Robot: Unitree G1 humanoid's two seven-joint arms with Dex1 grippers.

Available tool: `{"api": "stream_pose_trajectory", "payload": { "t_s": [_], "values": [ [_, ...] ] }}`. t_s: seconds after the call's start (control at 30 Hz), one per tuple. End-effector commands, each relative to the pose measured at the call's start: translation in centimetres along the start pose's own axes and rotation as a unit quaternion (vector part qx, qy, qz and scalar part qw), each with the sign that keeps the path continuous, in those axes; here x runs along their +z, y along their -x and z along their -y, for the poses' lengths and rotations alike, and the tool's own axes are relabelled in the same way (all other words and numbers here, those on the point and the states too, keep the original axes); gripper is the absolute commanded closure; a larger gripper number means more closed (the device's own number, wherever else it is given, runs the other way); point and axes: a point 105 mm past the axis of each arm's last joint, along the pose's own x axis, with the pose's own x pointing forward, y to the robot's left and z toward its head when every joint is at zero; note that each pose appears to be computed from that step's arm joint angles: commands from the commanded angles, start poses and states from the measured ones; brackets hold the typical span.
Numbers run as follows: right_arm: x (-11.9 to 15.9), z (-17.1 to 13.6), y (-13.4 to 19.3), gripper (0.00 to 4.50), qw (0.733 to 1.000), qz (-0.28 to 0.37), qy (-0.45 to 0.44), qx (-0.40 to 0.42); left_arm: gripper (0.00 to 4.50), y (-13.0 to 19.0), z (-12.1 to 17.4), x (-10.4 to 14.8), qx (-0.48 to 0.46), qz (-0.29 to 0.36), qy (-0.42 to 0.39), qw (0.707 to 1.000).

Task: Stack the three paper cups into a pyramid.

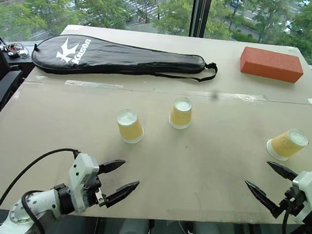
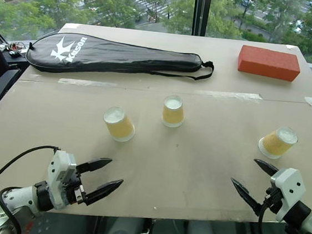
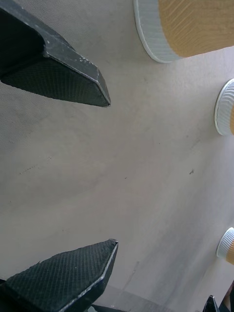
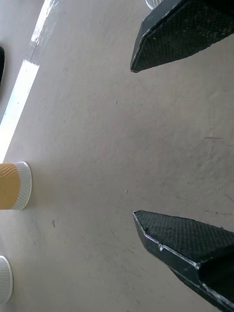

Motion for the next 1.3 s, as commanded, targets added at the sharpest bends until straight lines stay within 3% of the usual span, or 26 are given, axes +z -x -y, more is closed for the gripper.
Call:
{"api": "stream_pose_trajectory", "payload": {
  "t_s": [0.03,0.27,0.53,0.87,1.1,1.2,1.3],
  "values": [
    [0.8,0.0,-0.9,0.00,0.999,0.022,0.024,0.005,0.04,-0.1,-0.7,1.1,0.001,0.026,-0.023,0.999],
    [3.1,-0.8,-5.3,0.00,0.996,0.078,0.040,0.028,0.04,0.0,-2.8,2.0,0.036,0.076,-0.048,0.995],
    [6.4,-0.1,-12.8,0.00,0.995,0.078,0.050,0.033,0.04,1.0,-0.6,3.5,-0.044,0.110,-0.053,0.992],
    [12.0,-3.0,-21.4,0.00,0.989,0.109,-0.006,0.096,0.04,3.2,-0.2,3.7,-0.034,0.109,-0.056,0.992],
    [12.0,-2.8,-24.0,0.00,0.991,0.088,-0.021,0.096,0.04,3.4,0.4,3.4,-0.025,0.105,-0.058,0.993],
    [11.7,-2.4,-24.1,0.80,0.992,0.081,-0.027,0.095,0.00,3.4,0.5,3.3,-0.019,0.105,-0.059,0.993],
    [12.2,-1.9,-23.6,2.16,0.991,0.093,-0.015,0.095,0.00,3.2,0.6,3.1,-0.020,0.103,-0.058,0.993]
  ]
}}
